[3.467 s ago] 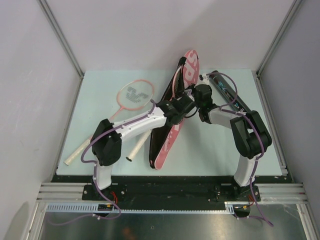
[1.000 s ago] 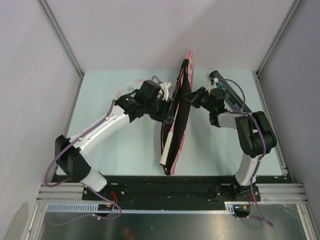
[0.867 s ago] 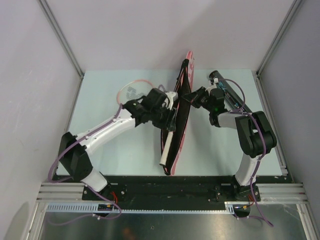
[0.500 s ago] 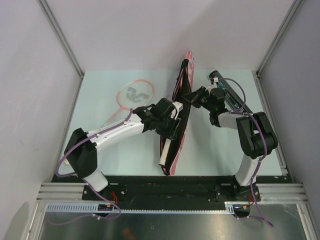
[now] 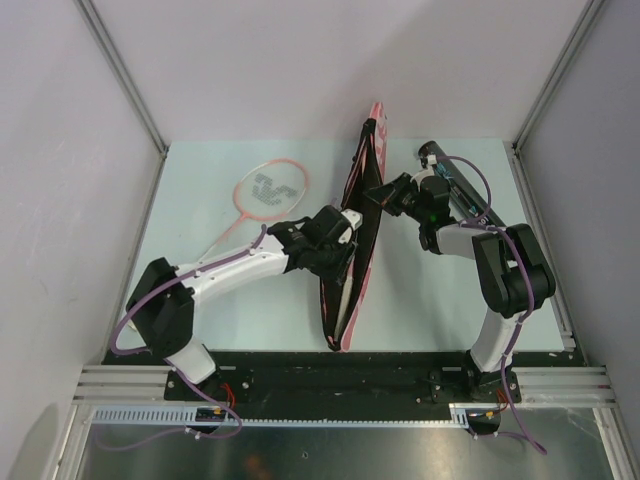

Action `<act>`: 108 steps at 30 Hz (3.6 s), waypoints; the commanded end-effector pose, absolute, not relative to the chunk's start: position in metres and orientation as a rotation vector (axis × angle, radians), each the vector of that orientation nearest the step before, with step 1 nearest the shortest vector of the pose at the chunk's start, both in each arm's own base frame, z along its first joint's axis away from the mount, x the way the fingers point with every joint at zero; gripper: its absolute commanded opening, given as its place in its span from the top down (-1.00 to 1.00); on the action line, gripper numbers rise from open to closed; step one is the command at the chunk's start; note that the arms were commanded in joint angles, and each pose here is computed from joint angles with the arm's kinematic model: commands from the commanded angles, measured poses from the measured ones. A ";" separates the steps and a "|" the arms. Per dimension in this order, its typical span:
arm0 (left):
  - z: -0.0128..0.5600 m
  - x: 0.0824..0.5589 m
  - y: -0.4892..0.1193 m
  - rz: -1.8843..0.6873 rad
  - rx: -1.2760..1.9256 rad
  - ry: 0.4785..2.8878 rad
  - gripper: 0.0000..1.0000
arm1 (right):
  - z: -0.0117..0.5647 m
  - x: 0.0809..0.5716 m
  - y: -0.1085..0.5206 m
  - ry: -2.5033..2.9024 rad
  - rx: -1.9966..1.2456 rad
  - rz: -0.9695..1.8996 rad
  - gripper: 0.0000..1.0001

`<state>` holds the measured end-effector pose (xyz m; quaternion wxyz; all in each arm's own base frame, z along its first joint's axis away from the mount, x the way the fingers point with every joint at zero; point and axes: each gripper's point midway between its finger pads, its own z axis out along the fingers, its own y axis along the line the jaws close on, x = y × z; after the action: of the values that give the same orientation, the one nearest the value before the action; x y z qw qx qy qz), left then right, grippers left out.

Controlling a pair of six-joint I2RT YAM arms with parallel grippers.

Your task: Pack up the badminton gear

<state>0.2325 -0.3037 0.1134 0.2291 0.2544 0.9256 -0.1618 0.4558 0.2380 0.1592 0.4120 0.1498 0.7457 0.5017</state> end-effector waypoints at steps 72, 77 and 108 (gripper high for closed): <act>0.033 0.410 -0.129 -0.363 -0.261 2.846 0.99 | 0.189 0.439 0.235 1.924 0.057 0.950 1.00; 0.048 0.395 -0.167 -0.490 -0.359 2.844 0.99 | 0.188 0.438 0.238 1.924 0.055 0.948 1.00; 0.081 0.357 -0.172 -0.145 0.133 2.752 0.99 | 0.181 0.441 0.237 1.931 0.045 0.838 1.00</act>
<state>0.3353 -0.1542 0.0178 0.1128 0.0644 0.9913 0.0212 0.4334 0.2372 0.1603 0.4613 0.0278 0.8084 0.3647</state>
